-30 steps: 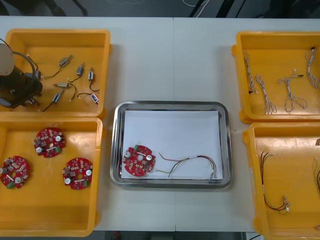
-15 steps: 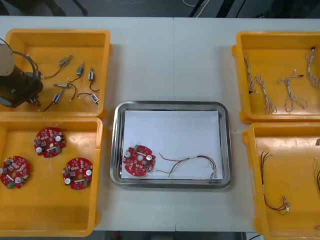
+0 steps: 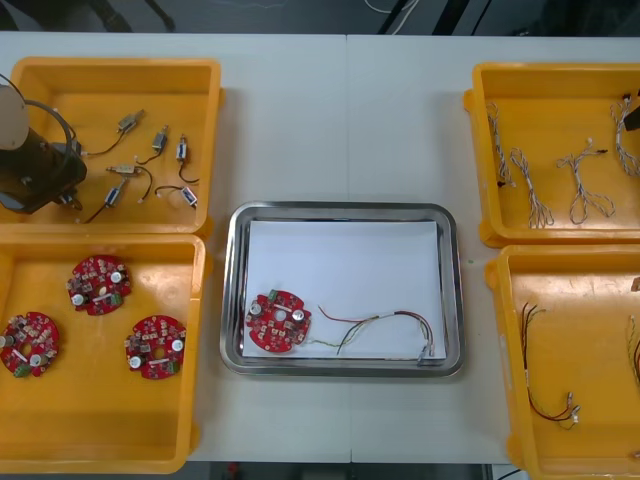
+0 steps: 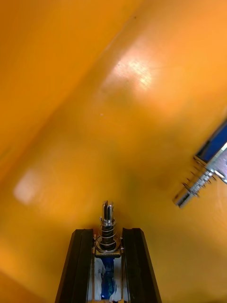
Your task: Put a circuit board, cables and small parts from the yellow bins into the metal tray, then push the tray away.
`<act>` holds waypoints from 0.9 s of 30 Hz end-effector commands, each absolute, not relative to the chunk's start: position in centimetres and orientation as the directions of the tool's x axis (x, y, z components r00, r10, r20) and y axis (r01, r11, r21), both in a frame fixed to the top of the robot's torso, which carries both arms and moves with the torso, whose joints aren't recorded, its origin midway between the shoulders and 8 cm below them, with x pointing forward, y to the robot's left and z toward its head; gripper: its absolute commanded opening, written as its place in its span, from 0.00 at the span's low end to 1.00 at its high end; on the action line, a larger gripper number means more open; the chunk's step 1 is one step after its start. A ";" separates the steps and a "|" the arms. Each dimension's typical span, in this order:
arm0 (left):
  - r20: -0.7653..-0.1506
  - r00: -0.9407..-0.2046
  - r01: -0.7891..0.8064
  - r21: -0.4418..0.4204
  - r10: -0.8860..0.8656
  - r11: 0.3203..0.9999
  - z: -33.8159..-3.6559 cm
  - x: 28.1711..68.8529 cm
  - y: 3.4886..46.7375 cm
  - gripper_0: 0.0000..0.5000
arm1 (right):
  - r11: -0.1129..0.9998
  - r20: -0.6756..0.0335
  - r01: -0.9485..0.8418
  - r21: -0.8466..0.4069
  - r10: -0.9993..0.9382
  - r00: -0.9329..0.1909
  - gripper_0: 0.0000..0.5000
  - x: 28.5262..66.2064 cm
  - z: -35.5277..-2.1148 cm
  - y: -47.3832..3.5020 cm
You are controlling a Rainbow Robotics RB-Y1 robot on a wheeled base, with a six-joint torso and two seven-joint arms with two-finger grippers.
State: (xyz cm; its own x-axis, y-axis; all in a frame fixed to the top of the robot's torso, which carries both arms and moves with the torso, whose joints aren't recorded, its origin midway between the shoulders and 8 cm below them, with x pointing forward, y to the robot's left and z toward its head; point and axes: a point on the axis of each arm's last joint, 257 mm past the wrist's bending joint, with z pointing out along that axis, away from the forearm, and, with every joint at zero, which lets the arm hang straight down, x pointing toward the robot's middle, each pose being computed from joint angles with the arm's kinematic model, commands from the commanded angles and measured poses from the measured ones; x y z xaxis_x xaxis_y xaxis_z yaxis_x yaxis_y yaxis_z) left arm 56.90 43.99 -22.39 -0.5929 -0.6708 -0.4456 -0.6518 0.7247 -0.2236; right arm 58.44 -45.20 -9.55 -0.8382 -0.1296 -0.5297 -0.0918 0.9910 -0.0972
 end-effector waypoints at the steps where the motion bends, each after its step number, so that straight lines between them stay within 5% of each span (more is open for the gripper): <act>1: -0.476 -0.587 -0.634 -0.233 -0.655 0.738 -18.3 56.5 45.1 0.00 | 0.982 -0.553 -0.152 -0.109 -0.187 -0.812 1.00 60.8 -8.4 -42.6; 18: -0.464 -0.616 -0.646 -0.165 -0.637 0.745 -10.4 51.5 44.7 0.00 | 0.975 -0.527 -0.183 -0.129 -0.224 -0.820 1.00 62.0 -14.2 -42.1; 27: -0.444 -0.737 -0.485 -0.177 -0.510 0.856 -8.4 49.9 36.4 0.00 | 0.979 -0.536 -0.166 -0.117 -0.203 -0.819 1.00 62.5 -16.5 -41.5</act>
State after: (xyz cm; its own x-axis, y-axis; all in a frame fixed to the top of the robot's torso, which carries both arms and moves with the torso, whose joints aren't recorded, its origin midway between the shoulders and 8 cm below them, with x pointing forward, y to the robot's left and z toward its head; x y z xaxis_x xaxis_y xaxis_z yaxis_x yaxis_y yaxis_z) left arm 50.33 38.31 -10.77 -0.7294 -0.5452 -0.4132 -0.5321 0.8318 -0.1583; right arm 61.15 -42.59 -17.68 -0.8420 -0.1909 -0.5046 -0.1607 0.9816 -0.1032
